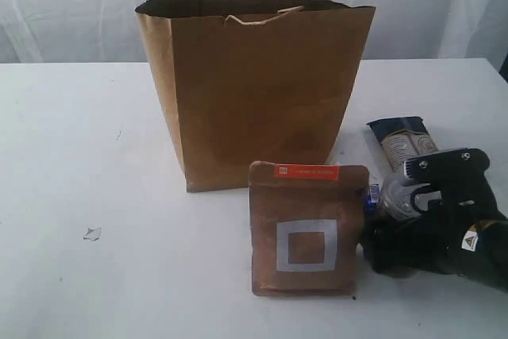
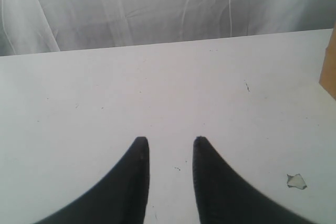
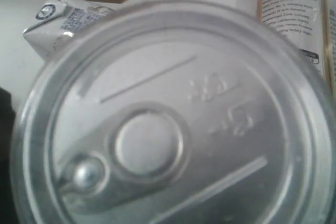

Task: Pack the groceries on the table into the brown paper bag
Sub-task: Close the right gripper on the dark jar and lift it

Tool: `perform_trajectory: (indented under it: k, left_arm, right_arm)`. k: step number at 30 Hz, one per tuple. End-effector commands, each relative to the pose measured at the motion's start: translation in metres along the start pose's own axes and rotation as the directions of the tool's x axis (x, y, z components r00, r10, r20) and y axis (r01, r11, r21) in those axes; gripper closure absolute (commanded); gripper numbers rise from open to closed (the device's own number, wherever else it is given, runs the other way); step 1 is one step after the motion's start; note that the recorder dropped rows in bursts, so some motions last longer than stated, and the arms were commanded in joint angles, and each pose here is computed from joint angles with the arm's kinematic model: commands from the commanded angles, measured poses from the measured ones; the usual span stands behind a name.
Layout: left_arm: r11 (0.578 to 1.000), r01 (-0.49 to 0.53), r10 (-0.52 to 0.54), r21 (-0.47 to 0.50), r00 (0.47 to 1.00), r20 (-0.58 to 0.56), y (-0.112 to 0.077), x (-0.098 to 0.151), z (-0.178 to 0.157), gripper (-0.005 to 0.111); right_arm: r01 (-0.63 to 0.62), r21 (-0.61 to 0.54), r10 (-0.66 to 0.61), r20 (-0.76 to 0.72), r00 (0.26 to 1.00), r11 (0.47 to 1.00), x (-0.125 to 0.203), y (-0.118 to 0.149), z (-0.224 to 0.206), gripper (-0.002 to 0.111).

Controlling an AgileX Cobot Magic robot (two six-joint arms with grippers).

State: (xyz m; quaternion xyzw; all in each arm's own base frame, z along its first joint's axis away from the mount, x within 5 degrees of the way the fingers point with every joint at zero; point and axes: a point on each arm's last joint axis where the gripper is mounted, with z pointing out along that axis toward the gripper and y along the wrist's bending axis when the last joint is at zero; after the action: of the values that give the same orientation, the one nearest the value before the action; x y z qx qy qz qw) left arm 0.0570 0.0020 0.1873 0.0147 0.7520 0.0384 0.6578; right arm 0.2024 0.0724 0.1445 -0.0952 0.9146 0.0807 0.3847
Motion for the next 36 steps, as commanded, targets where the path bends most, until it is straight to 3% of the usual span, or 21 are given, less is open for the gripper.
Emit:
perform_trajectory:
  k: [1,8,17,28,30,36]
  left_arm:
    - [1.000,0.014,-0.014,-0.002,1.000,0.002,0.000,0.001,0.000,0.072]
    - [1.000,0.014,-0.014,-0.002,1.000,0.002,0.000,0.001,0.000,0.072]
    - [1.000,0.014,-0.014,-0.002,1.000,0.002,0.000,0.001,0.000,0.072]
    - [1.000,0.014,-0.014,-0.002,1.000,0.002,0.000,0.001,0.000,0.072]
    - [1.000,0.012,-0.012,-0.002,1.000,0.002,0.000,0.001,0.000,0.072]
    - [1.000,0.012,-0.012,-0.002,1.000,0.002,0.000,0.001,0.000,0.072]
  right_arm:
    - [0.004,0.003,-0.004,-0.012,1.000,1.000,0.004,0.000,0.005,0.017]
    - [0.004,0.004,-0.004,0.040,0.999,1.000,0.000,0.000,0.007,0.034]
    - [0.022,0.006,-0.023,0.107,0.994,1.000,-0.007,0.000,0.006,0.027]
    - [0.055,0.021,-0.058,0.136,0.989,0.998,-0.004,-0.001,0.019,0.030]
    - [0.055,0.023,-0.058,0.166,0.984,0.998,-0.007,-0.001,0.018,0.043]
    - [0.020,0.012,-0.021,0.117,0.993,1.000,-0.005,-0.001,0.013,0.096]
